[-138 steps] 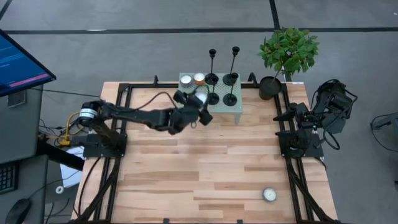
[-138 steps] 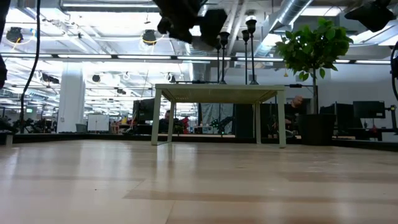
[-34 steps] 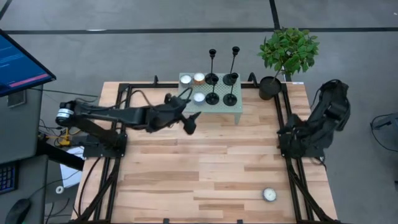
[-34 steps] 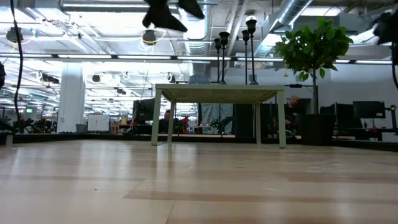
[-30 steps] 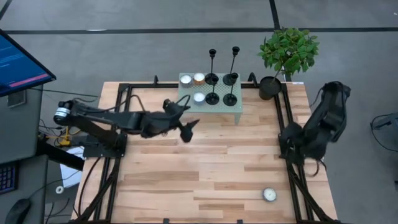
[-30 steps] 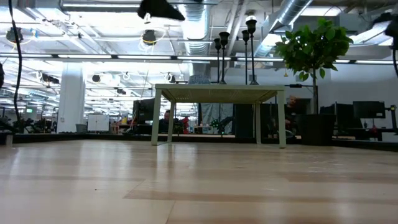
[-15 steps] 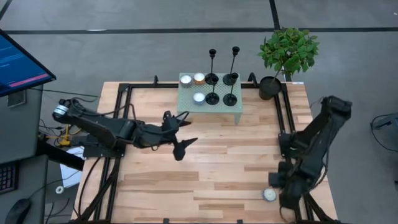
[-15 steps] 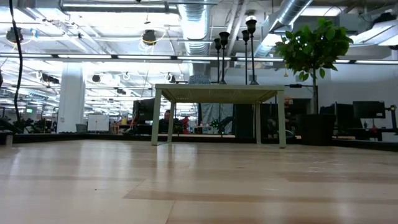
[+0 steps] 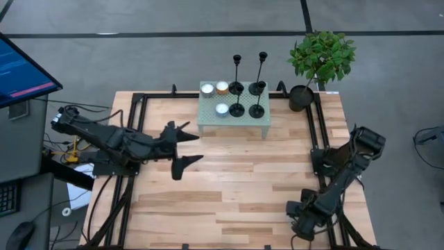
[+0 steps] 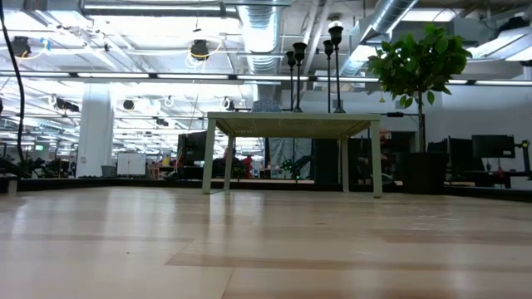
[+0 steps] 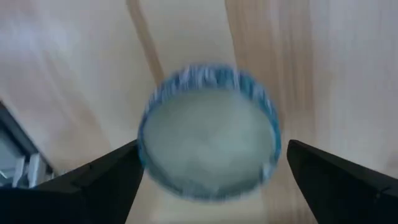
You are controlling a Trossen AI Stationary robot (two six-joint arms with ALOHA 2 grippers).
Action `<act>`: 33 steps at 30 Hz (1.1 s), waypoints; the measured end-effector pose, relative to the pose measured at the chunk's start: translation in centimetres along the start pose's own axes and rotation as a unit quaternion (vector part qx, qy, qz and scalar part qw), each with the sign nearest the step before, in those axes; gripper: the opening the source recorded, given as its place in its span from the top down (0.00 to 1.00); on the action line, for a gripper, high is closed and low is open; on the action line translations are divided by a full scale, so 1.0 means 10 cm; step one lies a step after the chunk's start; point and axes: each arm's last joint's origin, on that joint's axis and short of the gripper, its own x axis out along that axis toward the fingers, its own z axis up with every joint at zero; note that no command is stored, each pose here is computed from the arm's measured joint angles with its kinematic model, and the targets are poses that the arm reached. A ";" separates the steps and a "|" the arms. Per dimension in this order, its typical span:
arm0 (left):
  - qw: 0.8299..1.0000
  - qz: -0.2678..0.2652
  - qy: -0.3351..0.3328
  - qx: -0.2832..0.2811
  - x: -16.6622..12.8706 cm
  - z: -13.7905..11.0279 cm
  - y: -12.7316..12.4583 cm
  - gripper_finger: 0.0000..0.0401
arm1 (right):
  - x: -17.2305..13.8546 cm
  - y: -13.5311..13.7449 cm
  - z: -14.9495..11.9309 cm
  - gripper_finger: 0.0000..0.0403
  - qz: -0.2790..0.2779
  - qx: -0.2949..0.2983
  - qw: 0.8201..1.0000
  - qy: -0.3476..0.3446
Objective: Pick & Place candle stick holders
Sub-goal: Put the blue scented candle on the shelf
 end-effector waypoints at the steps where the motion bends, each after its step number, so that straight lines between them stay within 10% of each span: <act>1: 1.000 -0.001 -0.002 -0.002 -0.02 0.01 0.01 0.16 | 0.02 0.00 0.06 0.07 0.001 -0.003 1.000 -0.001; 18: 0.998 -0.028 0.058 0.016 -0.18 -0.06 0.12 0.16 | -0.51 -0.58 1.21 0.07 0.100 0.012 0.989 -0.108; 33: 0.995 -0.038 0.087 0.004 -0.18 -0.11 0.12 0.16 | -0.81 -0.17 -0.06 0.07 0.066 0.041 0.997 -0.007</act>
